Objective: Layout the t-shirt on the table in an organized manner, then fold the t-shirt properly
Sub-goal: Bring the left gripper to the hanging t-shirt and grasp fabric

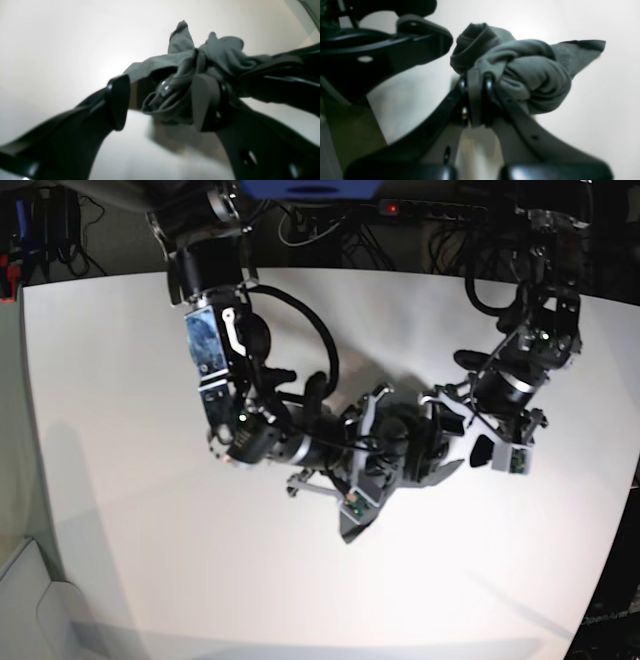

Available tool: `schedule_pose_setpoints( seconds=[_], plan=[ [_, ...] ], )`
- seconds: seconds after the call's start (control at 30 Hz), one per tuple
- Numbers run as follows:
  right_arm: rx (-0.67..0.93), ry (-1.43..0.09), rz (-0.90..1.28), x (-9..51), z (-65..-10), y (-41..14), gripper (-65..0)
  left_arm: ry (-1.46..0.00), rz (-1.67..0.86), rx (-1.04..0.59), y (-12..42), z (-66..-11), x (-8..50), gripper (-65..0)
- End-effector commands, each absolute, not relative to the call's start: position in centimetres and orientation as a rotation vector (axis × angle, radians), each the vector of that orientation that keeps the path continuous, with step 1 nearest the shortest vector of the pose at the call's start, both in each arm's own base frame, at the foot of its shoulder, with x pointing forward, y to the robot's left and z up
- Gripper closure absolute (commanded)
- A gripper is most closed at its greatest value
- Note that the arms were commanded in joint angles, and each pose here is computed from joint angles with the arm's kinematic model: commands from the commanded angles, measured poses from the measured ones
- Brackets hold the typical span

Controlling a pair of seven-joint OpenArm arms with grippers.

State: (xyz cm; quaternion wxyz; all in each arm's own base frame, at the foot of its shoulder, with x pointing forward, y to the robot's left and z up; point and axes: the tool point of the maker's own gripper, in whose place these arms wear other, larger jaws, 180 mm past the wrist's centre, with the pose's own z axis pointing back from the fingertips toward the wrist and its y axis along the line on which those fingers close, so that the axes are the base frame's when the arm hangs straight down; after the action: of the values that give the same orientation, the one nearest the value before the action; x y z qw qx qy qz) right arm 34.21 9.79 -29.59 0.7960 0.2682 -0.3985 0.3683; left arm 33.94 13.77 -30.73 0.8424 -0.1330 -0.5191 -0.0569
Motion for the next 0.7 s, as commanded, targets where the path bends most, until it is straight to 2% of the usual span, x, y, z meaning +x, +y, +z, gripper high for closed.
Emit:
schedule_pose_setpoints(
  seconds=[0.0,0.23,0.4,0.67],
  plan=[
    [0.602,-0.919,0.796,34.9,-27.5,10.5,0.0,-1.136,-0.123,-0.283,13.9,-29.6,34.7,-38.0],
    [0.599,-0.918,0.796,35.0,-27.6,10.4,0.0,-1.08,-0.159,-0.297,12.8,-31.6,35.3,-38.0],
    [0.59,-0.915,0.799,35.0,-27.8,10.1,0.0,-1.087,-0.316,-0.368,9.7,-30.8,35.0,-38.0],
    [0.587,-0.914,0.8,35.0,-27.9,9.9,0.0,-1.099,-0.361,-0.382,9.2,-30.1,34.5,-38.0]
  ],
)
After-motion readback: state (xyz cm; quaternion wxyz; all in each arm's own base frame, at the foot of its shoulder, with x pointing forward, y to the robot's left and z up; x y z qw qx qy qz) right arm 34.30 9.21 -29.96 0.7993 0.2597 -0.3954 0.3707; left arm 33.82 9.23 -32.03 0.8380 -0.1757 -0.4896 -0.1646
